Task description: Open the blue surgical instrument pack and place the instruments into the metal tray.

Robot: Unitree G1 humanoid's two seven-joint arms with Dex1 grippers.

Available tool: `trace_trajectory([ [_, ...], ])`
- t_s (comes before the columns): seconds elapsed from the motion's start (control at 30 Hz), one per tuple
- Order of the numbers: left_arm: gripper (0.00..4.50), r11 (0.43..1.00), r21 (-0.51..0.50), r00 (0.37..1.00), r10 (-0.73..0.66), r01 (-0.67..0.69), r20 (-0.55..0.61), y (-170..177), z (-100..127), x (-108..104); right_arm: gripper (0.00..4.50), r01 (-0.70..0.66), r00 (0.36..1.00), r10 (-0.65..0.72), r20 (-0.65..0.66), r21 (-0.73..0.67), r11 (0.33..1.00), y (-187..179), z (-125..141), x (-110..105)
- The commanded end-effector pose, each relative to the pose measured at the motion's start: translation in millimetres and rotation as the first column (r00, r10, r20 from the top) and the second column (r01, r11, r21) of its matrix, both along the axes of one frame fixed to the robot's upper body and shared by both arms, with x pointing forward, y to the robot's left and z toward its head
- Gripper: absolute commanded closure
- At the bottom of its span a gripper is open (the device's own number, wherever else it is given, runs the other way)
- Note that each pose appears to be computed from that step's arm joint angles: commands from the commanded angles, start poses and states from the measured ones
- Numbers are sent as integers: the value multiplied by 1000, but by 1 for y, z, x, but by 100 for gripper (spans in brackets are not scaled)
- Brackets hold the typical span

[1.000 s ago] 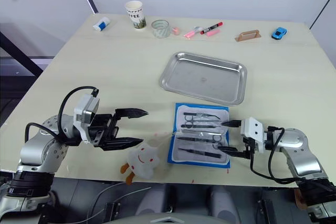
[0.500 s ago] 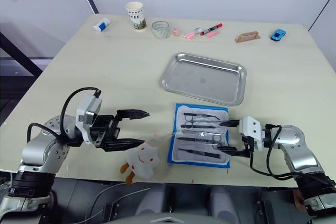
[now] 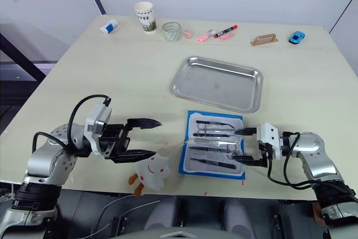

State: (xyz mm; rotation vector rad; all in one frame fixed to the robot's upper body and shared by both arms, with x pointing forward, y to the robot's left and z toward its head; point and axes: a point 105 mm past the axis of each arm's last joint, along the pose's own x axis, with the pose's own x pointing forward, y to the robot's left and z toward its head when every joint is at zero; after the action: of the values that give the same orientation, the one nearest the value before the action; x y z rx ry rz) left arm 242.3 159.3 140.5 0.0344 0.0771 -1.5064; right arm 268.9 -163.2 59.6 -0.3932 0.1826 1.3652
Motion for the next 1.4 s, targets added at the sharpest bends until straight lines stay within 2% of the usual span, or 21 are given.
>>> trace_trajectory([
  [0.03,0,1000,2,999,-15,15,35,-1,6,2,14,32,996,-39,-75,-87,996,-15,-22,-4],
  [0.27,0,995,39,996,86,-87,36,0,2,12,14,29,995,-38,-90,-95,995,-14,-28,-3],
  [0.43,0,965,177,980,185,-194,68,-8,-18,16,14,26,995,-35,-98,-94,995,-12,-30,-5],
  [0.53,0,943,258,977,214,-211,16,-17,-29,11,14,27,995,-36,-97,-94,995,-12,-31,-6],
  [0.7,0,915,319,968,248,-246,36,-33,-43,11,14,30,995,-39,-93,-92,995,-11,-30,-7],
  [0.83,108,918,328,974,223,-225,45,-41,-45,8,0,31,995,-40,-92,-94,995,-11,-29,-6],
  [0.87,151,917,330,974,222,-224,45,-41,-46,8,0,32,995,-40,-92,-95,995,-11,-29,-6],
  [0.97,151,927,293,972,231,-234,47,-44,-43,13,0,33,995,-41,-91,-95,995,-11,-29,-6],
  [1.13,151,950,194,968,250,-245,-2,-51,-25,27,0,36,995,-44,-90,-93,995,-11,-28,-6],
  [1.3,151,949,188,967,253,-254,27,-59,-14,50,0,36,995,-45,-89,-92,995,-10,-27,-6],
  [1.4,237,948,219,973,223,-230,57,-65,-12,63,0,36,995,-44,-88,-92,995,-10,-27,-5],
])
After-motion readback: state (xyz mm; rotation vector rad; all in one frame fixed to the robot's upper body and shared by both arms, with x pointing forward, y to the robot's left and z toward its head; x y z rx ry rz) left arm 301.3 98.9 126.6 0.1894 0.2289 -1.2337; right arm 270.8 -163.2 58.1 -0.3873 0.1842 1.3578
